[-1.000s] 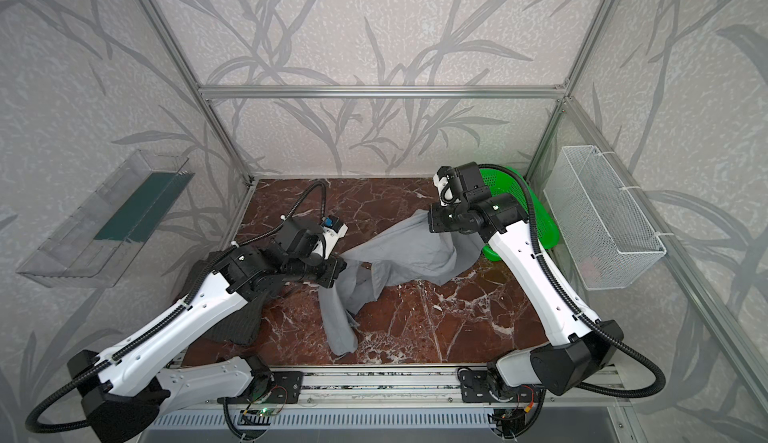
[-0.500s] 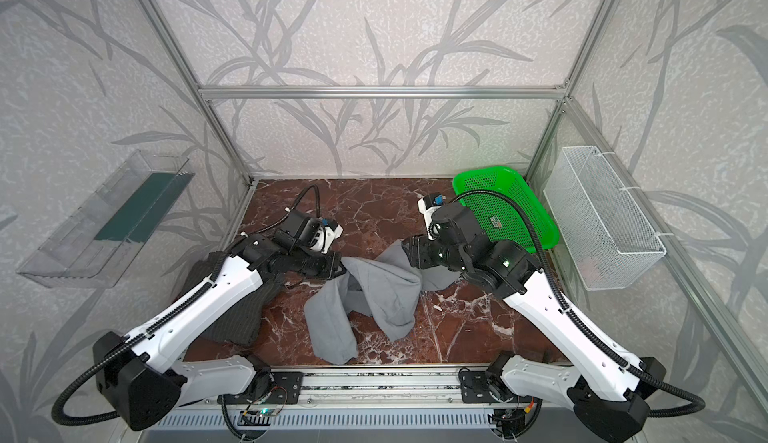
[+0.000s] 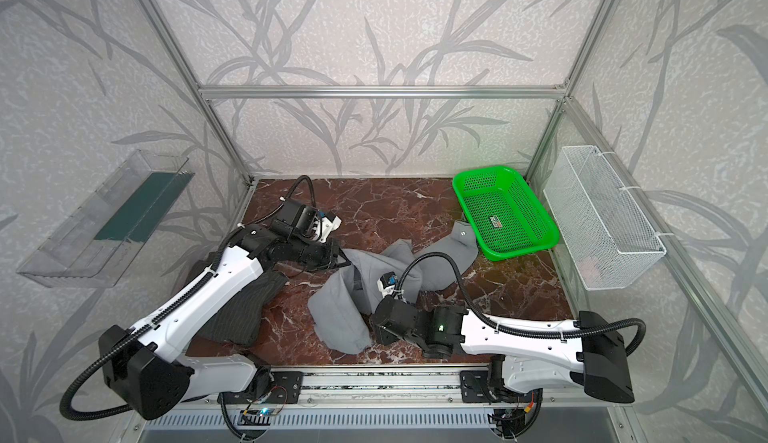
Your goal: Fold and stack the long sleeve shirts
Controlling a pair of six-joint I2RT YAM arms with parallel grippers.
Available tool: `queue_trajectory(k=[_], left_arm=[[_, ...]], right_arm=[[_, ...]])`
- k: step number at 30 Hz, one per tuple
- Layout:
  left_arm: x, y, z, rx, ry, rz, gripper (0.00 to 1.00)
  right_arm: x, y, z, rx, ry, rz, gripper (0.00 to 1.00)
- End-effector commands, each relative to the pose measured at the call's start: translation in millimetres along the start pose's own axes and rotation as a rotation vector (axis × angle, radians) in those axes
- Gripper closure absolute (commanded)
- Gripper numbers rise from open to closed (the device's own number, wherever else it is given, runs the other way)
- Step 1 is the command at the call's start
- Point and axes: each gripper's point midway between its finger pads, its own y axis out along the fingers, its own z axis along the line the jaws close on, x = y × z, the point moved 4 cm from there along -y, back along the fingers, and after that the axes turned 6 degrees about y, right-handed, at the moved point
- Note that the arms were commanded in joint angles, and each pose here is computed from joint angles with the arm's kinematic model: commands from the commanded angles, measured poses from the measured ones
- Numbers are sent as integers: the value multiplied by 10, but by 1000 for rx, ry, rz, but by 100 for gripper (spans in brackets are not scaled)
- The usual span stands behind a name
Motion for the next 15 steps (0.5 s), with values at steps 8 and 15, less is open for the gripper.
queue_trajectory(k=[8,15], left_arm=[[-45,-20,101,21,-13,18,100],[-79,-24,274,98,21,60,100]], right_arm=[[-83,531,-155,-174,-25,-16,39],[126,505,-482,-262,11,1,100]])
